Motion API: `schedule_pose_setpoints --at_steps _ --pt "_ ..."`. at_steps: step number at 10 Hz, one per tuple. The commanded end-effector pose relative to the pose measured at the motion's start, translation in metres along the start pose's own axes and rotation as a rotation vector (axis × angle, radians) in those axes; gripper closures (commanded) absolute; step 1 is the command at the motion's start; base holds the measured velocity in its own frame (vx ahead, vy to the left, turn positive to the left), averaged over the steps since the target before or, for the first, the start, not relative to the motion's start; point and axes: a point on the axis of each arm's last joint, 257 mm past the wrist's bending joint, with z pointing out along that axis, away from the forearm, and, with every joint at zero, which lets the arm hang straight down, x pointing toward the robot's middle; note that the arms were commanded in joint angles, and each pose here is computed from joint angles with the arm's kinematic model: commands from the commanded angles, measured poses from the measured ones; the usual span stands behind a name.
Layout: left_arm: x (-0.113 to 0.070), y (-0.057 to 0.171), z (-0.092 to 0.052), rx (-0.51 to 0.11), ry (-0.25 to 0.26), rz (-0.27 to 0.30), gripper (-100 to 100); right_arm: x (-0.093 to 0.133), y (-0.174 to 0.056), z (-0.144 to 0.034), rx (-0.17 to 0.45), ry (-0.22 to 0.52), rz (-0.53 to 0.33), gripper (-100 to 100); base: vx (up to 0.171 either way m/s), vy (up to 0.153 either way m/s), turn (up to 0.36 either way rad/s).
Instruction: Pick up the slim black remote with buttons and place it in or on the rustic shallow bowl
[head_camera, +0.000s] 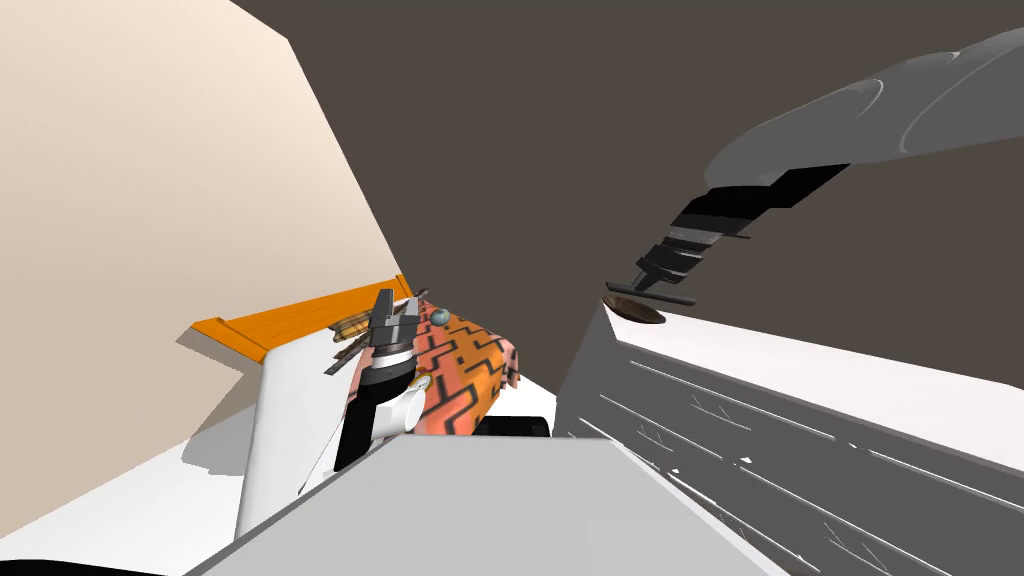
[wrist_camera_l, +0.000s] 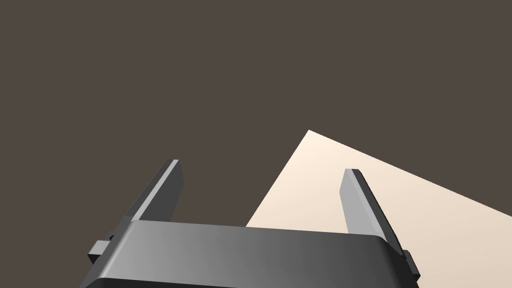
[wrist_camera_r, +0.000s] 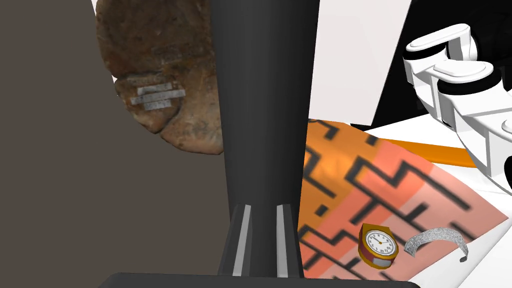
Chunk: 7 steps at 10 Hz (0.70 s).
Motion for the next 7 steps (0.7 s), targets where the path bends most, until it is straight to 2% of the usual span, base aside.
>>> schedule_pose_setpoints --at_steps 1,4,6,7 --pt "0.000 0.000 0.000 0.000 0.000 0.000 0 0.003 0.005 0.001 -0.016 0.052 0.020 100 0.206 0.005 -0.032" --pt "0.000 0.000 0.000 0.000 0.000 0.000 0 0.013 0.013 0.010 -0.039 0.112 0.059 100 0.114 -0.015 -0.032" --pt "0.000 0.000 0.000 0.000 0.000 0.000 0 0.023 0.017 0.018 -0.050 0.140 0.093 100 0.018 -0.035 -0.067" --pt "0.000 0.000 0.000 0.000 0.000 0.000 0 0.019 0.015 0.015 -0.046 0.130 0.079 100 -0.006 -0.024 -0.014"
